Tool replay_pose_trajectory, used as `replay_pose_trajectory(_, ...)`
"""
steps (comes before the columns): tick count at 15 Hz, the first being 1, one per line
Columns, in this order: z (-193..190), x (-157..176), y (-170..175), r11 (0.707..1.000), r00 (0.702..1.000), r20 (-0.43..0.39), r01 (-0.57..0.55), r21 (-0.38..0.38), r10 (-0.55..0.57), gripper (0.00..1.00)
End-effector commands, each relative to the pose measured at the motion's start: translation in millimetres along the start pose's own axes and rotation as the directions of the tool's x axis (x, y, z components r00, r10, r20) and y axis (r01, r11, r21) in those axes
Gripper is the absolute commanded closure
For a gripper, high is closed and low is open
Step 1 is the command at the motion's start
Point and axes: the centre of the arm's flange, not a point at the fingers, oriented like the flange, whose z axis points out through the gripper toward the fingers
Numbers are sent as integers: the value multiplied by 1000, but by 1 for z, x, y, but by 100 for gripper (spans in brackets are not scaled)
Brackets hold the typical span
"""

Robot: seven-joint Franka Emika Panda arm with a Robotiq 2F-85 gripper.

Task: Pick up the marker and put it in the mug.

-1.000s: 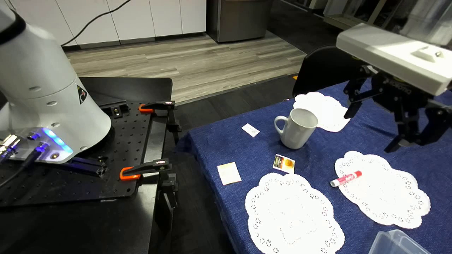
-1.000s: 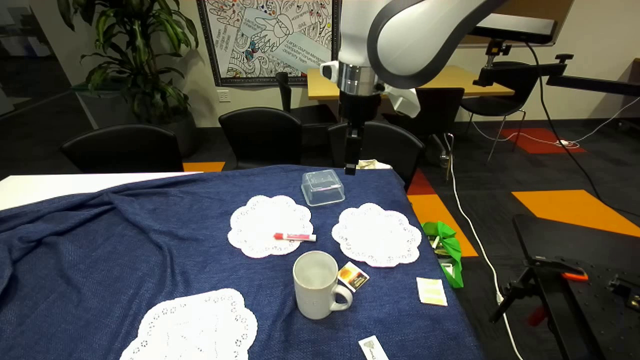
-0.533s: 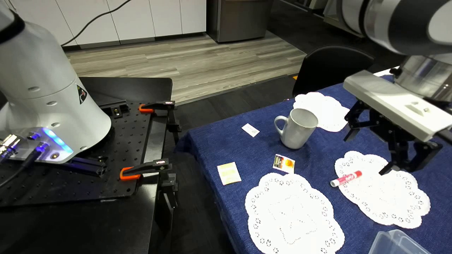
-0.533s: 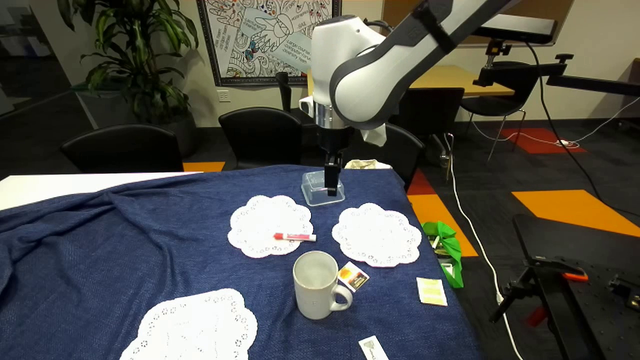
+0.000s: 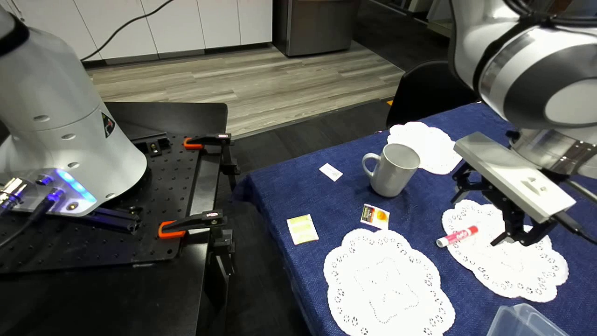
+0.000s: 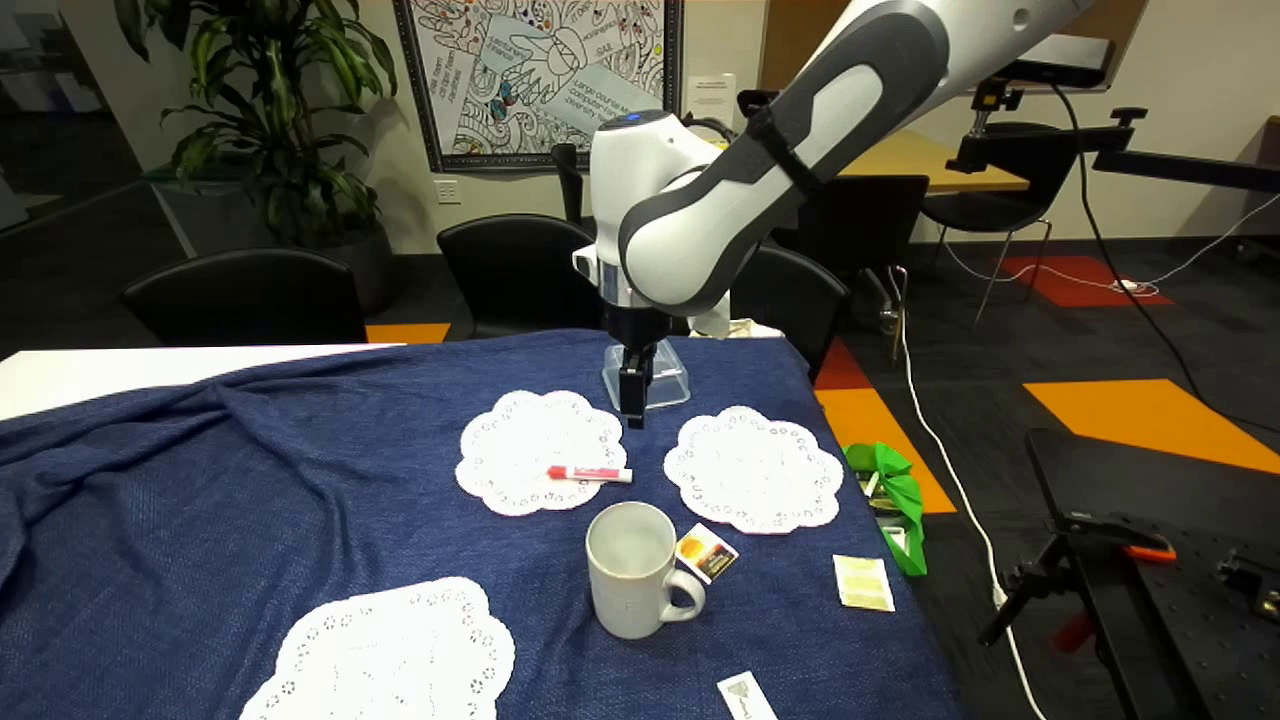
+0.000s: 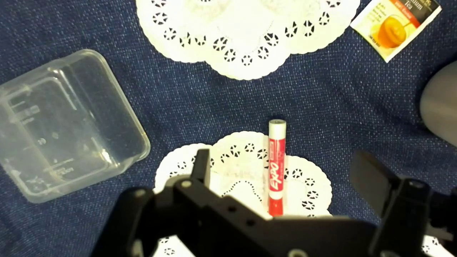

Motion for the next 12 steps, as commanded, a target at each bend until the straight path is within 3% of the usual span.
replay_pose_trajectory(1,23,20,8,999,999,5,36,34,-36,0)
replay_pose_trajectory(12,69,57,-7,997,996,54,74,29,-76,0)
